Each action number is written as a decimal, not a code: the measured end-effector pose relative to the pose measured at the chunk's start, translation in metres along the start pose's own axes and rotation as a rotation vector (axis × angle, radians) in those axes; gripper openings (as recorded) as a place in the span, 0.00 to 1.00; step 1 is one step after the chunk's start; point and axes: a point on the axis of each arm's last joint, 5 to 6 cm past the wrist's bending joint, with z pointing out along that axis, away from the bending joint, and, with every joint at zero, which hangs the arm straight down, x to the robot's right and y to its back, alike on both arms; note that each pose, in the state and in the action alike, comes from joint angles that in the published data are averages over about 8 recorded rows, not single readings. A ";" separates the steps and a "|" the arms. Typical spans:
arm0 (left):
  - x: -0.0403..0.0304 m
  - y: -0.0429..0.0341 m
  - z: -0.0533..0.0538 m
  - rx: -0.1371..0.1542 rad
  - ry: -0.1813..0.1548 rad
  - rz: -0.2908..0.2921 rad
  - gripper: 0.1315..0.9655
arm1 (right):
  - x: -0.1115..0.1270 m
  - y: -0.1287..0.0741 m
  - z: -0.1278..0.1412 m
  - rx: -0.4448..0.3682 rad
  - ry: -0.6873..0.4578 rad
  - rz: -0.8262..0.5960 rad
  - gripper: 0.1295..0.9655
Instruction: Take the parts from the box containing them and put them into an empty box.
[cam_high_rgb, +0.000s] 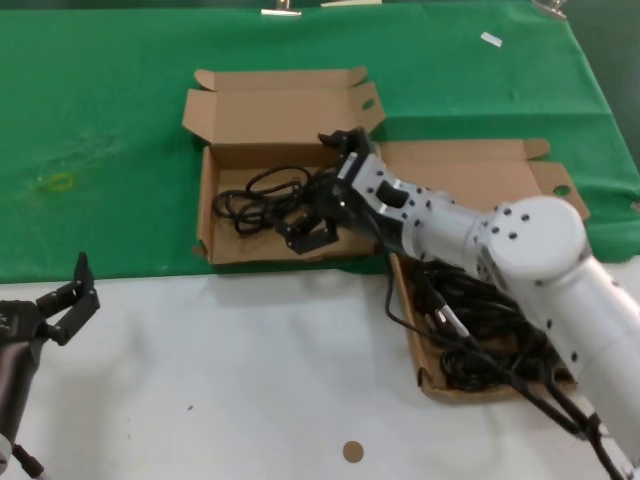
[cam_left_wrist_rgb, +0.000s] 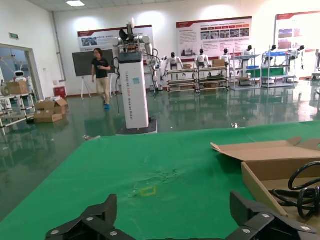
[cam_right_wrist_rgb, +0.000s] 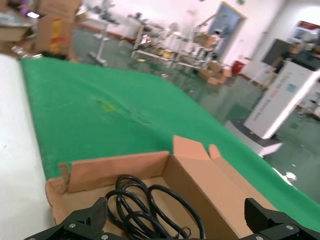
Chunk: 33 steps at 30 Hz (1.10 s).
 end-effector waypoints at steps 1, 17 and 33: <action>0.0000 0.0000 0.000 0.000 0.000 0.000 0.67 | -0.003 0.003 -0.003 0.004 0.013 0.016 1.00; 0.0000 0.0000 0.000 0.000 0.000 0.000 0.92 | -0.042 0.042 -0.063 0.033 0.245 0.268 1.00; 0.0000 0.0000 0.000 0.000 0.000 0.000 1.00 | -0.071 0.067 -0.141 0.023 0.489 0.477 1.00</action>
